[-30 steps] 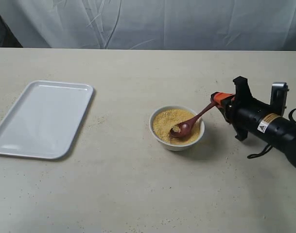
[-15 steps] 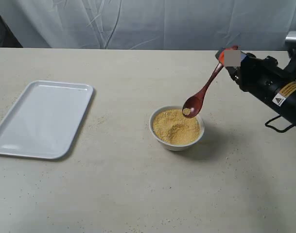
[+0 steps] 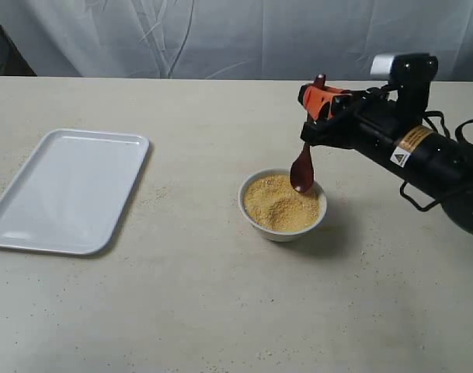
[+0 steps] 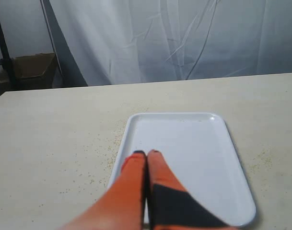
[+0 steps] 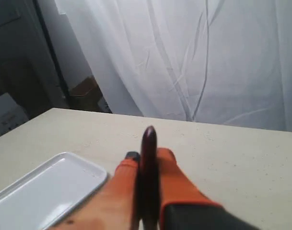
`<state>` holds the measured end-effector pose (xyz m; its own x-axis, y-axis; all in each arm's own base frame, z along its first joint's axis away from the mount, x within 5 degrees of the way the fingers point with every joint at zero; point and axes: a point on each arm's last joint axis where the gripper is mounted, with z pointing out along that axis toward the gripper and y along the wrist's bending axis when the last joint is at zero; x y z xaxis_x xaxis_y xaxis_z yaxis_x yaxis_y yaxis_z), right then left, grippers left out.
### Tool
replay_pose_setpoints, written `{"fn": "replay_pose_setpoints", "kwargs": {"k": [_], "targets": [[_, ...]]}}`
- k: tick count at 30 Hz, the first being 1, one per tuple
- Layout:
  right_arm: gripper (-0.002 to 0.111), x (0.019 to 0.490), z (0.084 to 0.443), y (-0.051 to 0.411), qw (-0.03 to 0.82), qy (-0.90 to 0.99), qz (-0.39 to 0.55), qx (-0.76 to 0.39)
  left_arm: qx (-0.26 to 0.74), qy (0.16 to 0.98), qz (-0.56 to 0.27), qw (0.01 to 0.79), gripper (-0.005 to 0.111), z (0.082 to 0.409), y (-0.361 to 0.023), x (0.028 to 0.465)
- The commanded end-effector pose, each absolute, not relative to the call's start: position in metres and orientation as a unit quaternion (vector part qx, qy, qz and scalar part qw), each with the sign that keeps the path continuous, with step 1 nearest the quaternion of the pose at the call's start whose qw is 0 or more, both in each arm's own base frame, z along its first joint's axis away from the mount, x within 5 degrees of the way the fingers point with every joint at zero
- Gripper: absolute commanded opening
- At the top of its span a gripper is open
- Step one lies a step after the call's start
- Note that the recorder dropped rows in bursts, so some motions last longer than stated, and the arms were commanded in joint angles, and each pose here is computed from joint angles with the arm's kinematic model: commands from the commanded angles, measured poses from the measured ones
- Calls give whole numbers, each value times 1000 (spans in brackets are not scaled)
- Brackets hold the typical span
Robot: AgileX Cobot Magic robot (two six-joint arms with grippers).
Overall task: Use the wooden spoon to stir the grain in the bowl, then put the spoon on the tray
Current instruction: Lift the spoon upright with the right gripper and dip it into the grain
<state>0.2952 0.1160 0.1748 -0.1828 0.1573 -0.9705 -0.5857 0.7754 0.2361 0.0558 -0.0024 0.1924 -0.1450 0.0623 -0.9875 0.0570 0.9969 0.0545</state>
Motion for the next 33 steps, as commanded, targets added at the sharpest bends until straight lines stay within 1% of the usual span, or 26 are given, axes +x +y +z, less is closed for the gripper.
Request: {"fn": "replay_pose_setpoints", "kwargs": {"k": [1, 5, 8, 10, 13, 19, 24, 27, 33], "targets": [[0, 300, 160, 114, 613, 723, 286, -138, 40, 754, 1, 656, 0, 193, -3, 56], [0, 299, 148, 116, 587, 744, 281, -150, 40, 754, 1, 656, 0, 193, -3, 56], [0, 295, 141, 123, 564, 748, 301, -174, 40, 754, 1, 656, 0, 193, -3, 56], [0, 291, 140, 130, 556, 744, 313, -198, 40, 754, 0, 656, 0, 193, -3, 56], [0, 287, 141, 139, 554, 737, 327, -205, 40, 754, 0, 656, 0, 193, -3, 56], [0, 286, 156, 143, 599, 687, 367, -186, 40, 754, 0, 656, 0, 193, -3, 56], [0, 293, 167, 134, 632, 681, 345, -131, 40, 754, 0, 656, 0, 193, -3, 56], [0, 293, 168, 134, 633, 681, 348, -124, 40, 754, 0, 656, 0, 193, -3, 56], [0, 279, 165, 149, 594, 672, 387, -214, 40, 753, 0, 657, 0, 193, -3, 56]]}}
